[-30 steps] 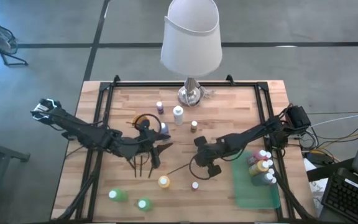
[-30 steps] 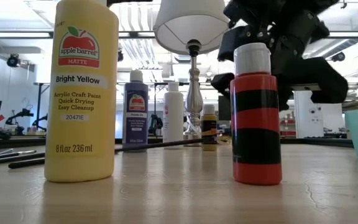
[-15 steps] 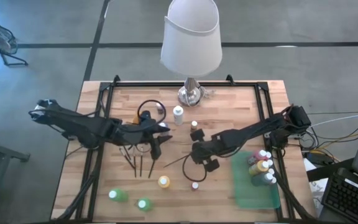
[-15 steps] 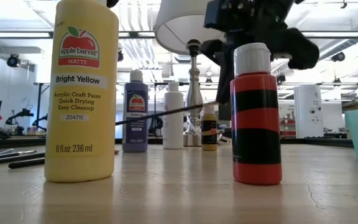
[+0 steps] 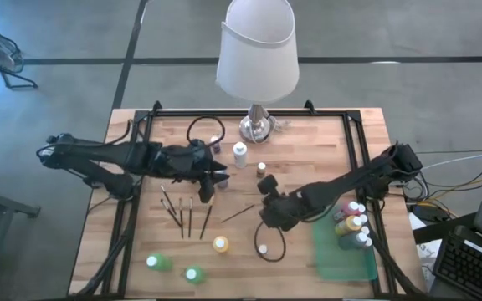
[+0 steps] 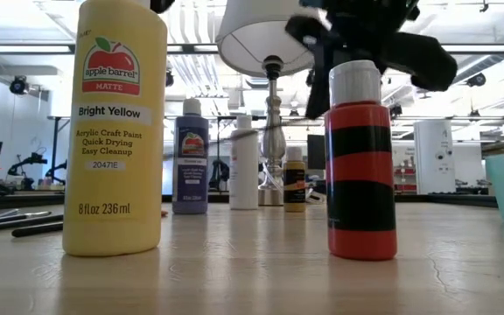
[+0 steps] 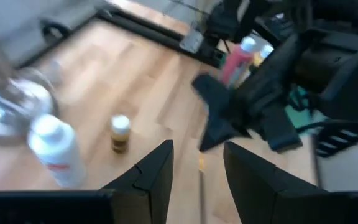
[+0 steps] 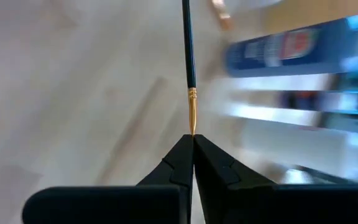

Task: Pick & Place Paint Supplies
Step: Put the gold paint brush into the yellow cup

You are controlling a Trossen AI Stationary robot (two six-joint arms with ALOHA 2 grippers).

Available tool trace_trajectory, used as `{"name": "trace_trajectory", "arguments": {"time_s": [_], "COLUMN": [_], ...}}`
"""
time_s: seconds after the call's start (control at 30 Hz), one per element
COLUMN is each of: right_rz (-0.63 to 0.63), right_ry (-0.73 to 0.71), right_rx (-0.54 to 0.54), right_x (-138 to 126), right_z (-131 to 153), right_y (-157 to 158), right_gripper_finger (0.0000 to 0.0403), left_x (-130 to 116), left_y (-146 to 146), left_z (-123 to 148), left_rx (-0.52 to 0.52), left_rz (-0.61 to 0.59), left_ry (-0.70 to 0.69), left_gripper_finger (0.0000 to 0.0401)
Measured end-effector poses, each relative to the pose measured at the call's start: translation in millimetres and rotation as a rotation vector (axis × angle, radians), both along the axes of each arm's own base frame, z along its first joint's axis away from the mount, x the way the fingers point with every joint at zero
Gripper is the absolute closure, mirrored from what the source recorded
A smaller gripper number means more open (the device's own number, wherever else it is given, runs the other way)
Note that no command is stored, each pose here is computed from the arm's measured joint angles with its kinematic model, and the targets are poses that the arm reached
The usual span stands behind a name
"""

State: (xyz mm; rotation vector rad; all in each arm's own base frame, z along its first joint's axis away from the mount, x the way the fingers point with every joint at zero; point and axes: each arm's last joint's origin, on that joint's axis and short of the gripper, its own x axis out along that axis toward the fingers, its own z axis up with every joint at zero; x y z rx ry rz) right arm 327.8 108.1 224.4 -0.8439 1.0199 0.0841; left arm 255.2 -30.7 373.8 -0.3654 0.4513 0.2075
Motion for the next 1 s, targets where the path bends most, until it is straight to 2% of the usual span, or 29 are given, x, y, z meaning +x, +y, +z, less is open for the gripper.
{"name": "trace_trajectory", "arguments": {"time_s": [0.13,0.47,0.6,0.8,1.0], "right_rz": [0.019,0.044,0.075,0.089,0.104], "right_ry": [-0.064,-0.193,-0.226,-0.239,-0.243], "right_rx": [-0.153,-0.487,-0.531,-0.542,-0.551], "right_x": [-3,-12,-10,-8,-8], "right_z": [12,31,36,38,39], "right_y": [15,48,54,56,58], "right_gripper_finger": [0.0395,0.0395,0.0395,0.0395,0.0395], "left_x": [5,27,41,61,69], "left_y": [10,27,31,27,28], "left_z": [-6,-18,-29,-40,-49], "left_rx": [-0.078,-0.271,-0.346,-0.490,-0.511], "left_rz": [-0.006,-0.123,-0.172,-0.353,-0.354], "left_ry": [0.018,0.033,0.055,0.058,0.091], "left_gripper_finger": [0.0254,0.0254,0.0254,0.0254,0.0254]}}
